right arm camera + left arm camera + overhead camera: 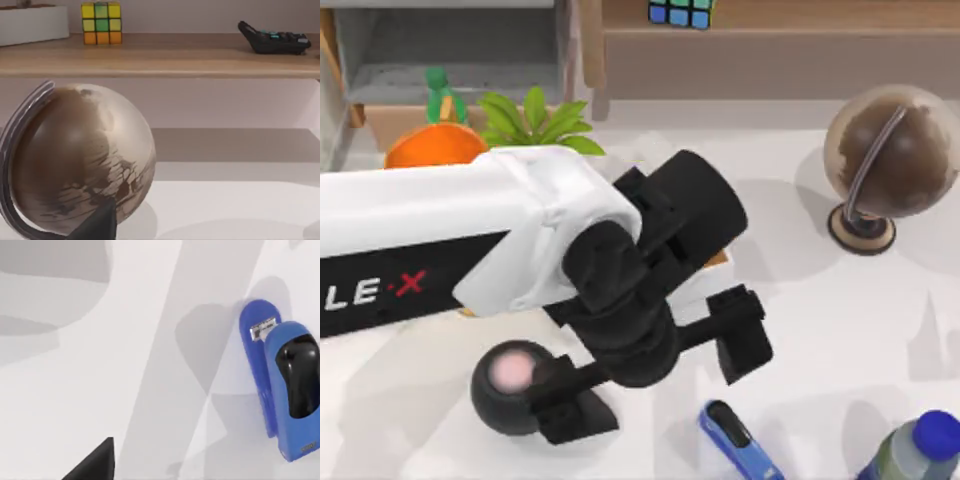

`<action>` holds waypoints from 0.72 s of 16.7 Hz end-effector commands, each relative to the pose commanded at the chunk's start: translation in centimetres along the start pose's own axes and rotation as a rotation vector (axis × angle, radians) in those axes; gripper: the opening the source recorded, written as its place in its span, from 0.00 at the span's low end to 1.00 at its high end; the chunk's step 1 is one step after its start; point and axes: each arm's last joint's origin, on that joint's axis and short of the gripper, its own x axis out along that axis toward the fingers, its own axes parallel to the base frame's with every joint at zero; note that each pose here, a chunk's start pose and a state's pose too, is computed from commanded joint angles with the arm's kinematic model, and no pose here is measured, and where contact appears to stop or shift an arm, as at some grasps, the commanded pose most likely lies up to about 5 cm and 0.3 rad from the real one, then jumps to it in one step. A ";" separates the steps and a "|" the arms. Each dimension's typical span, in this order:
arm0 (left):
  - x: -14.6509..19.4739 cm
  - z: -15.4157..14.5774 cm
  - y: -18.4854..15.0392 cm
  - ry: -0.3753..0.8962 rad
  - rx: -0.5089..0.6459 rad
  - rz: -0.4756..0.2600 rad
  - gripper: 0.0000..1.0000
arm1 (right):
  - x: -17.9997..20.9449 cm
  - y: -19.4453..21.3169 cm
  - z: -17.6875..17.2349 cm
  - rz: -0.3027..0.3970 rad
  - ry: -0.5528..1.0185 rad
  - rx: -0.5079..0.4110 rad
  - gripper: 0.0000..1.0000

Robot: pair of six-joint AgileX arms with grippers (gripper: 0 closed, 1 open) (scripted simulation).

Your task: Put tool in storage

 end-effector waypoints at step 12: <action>5.8 -2.6 -8.2 -0.076 -0.372 0.254 1.00 | 0.0 0.0 0.0 0.000 0.000 0.000 1.00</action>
